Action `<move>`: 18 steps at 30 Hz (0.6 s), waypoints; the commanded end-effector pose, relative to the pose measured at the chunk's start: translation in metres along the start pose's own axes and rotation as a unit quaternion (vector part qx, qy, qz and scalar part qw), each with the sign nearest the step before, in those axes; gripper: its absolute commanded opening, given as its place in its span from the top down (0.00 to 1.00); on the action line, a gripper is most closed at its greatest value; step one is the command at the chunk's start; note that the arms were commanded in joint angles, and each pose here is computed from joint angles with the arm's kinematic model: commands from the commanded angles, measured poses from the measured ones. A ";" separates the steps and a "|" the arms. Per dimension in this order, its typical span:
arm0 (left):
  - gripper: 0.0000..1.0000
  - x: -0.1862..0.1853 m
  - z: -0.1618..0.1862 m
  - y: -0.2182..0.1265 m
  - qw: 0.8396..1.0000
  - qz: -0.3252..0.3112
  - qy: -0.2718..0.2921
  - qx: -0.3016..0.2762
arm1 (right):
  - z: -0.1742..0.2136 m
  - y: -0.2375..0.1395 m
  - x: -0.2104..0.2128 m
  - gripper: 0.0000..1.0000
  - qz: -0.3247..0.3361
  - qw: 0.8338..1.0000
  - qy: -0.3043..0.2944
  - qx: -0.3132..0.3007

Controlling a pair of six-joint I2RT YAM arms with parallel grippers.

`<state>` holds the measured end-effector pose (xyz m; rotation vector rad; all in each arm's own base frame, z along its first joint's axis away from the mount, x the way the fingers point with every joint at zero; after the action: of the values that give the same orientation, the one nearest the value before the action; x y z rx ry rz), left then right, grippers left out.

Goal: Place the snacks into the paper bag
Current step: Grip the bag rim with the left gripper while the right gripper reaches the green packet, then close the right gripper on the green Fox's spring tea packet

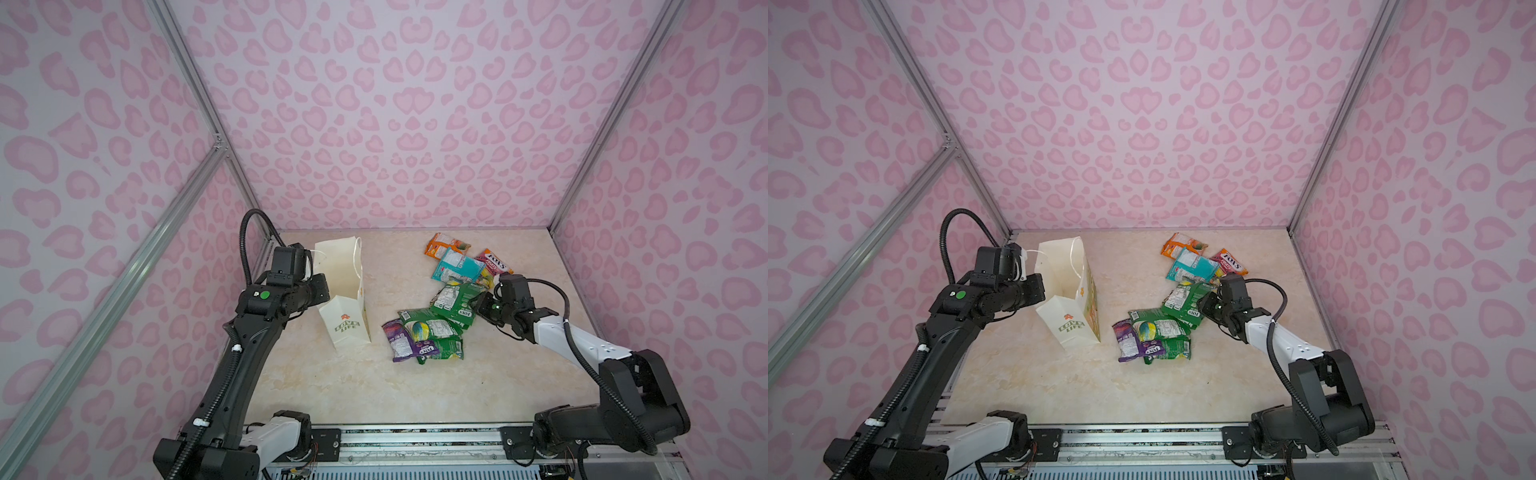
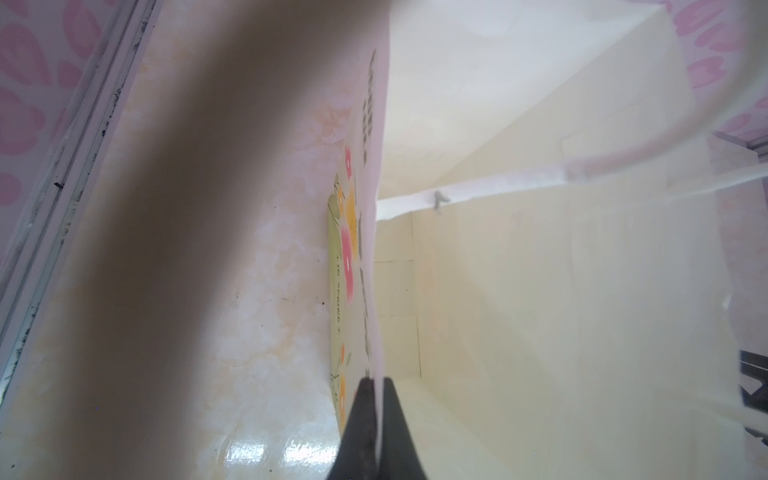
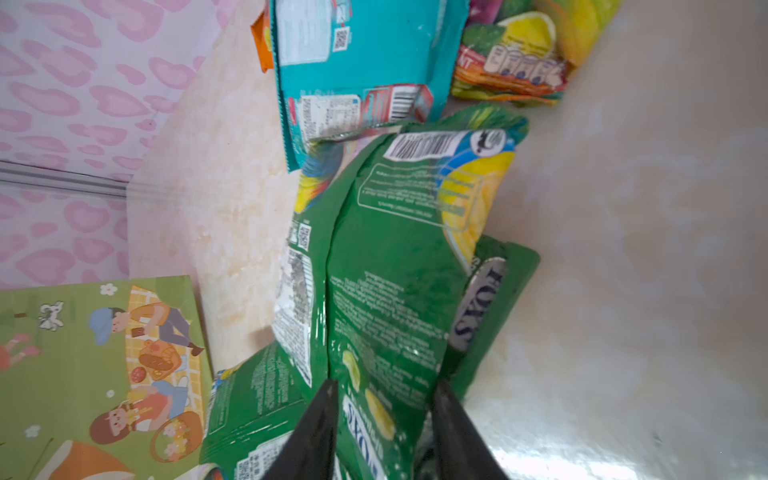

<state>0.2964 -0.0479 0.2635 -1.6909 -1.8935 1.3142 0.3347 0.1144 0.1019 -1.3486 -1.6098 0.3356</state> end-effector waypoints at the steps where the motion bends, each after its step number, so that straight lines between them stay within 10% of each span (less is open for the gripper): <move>1: 0.97 -0.001 -0.004 0.001 1.000 0.001 0.003 -0.009 | 0.003 -0.004 -0.023 0.36 0.056 0.998 0.003 0.003; 7: 0.97 -0.001 -0.003 0.002 1.000 0.003 0.003 -0.006 | -0.015 -0.005 -0.022 0.16 0.092 0.995 -0.045 0.004; 18: 0.97 -0.001 -0.003 0.004 1.000 -0.001 0.004 -0.003 | -0.036 0.028 -0.018 0.11 -0.006 1.000 -0.025 -0.004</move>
<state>0.2981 -0.0483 0.2615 -1.6874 -1.8910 1.3156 0.3661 0.0911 0.0826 -1.3858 -1.5726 0.4375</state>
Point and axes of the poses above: each gripper's point midway between its finger pads, its own y axis out along the fingers, its own x axis along the line the jaws close on, z = x × y, the point moved 2 cm from there along -y, back along the fingers, and after that the axes turned 11 degrees about -y, right-handed, at the moved point
